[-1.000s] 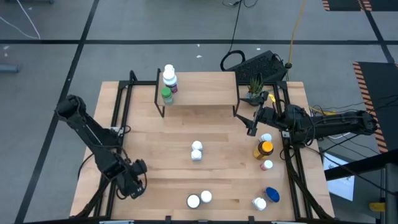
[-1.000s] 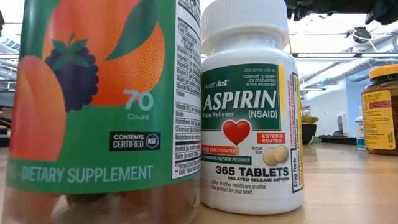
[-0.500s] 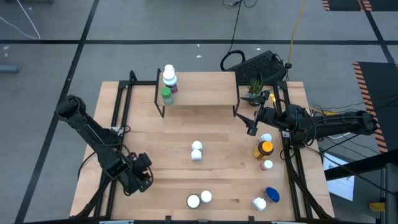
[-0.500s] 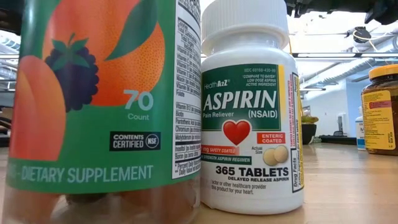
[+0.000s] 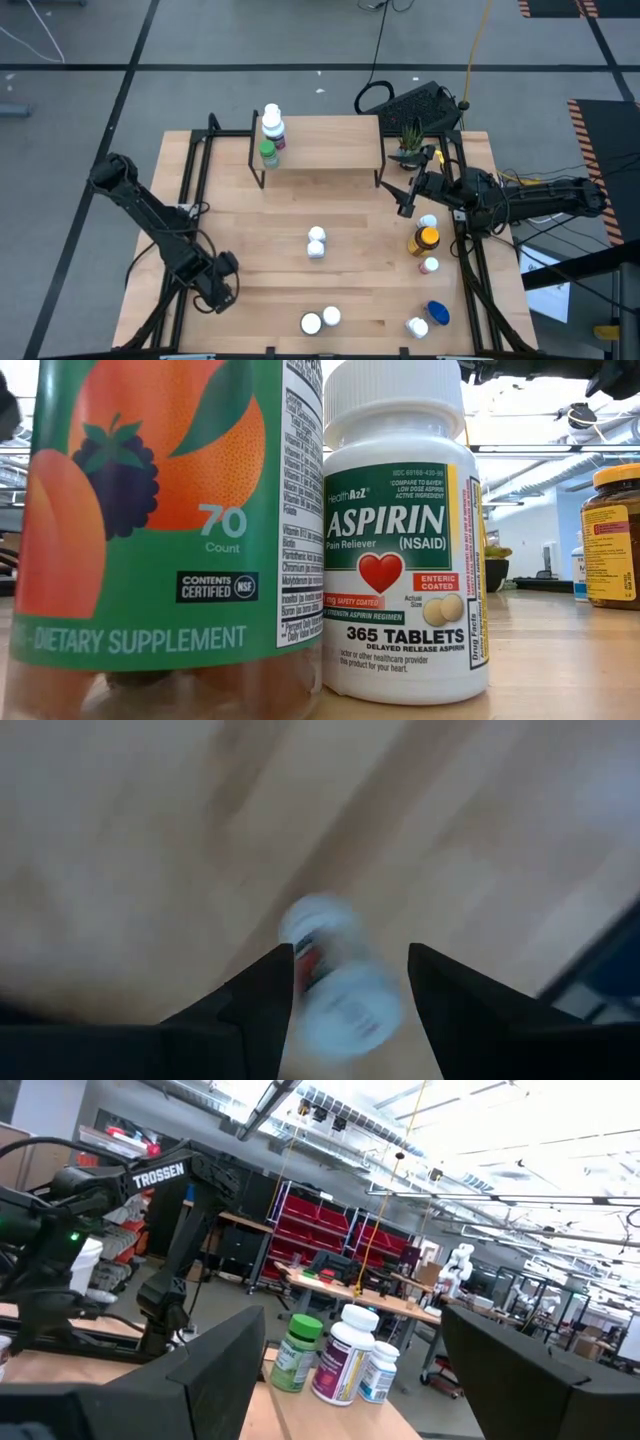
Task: Pick and place medicine bottles onto shelf by color
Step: Put the white and black pill bottle on the shelf
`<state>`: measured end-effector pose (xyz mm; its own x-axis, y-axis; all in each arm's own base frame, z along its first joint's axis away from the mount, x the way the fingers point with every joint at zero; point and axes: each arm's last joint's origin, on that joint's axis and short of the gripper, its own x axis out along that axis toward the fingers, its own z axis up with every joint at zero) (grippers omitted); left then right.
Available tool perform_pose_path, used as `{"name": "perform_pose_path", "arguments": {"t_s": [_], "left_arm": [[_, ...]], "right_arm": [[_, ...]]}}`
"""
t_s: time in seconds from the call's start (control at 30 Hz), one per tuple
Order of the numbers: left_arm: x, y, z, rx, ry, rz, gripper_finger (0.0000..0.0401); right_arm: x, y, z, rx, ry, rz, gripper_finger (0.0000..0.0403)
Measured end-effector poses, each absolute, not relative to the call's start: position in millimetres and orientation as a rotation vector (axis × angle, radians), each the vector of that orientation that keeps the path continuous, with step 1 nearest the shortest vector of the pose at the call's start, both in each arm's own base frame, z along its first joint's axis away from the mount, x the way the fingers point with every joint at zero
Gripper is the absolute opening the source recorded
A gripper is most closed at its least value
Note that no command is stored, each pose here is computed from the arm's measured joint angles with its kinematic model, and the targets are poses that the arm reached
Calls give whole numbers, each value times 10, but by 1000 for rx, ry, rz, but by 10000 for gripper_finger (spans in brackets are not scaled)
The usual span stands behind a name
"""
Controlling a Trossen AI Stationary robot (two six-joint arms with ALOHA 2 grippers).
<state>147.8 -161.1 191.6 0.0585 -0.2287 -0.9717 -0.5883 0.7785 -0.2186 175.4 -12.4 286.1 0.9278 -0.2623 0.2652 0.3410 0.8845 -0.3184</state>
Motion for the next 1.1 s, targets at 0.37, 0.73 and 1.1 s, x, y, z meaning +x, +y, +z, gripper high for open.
{"name": "perform_pose_path", "arguments": {"t_s": [0.37, 0.73, 1.1], "left_arm": [[1423, -1724, 1813, -726, 1580, 396, 200], [1440, -1777, 1702, -701, 1622, 427, 159], [1609, -1648, 1733, -533, 1361, 428, 173]], "right_arm": [[1755, -124, 2860, -373, -217, -316, 299], [1753, -124, 2865, -355, -227, -313, 299], [1885, -77, 2808, -288, -264, -122, 299]]}}
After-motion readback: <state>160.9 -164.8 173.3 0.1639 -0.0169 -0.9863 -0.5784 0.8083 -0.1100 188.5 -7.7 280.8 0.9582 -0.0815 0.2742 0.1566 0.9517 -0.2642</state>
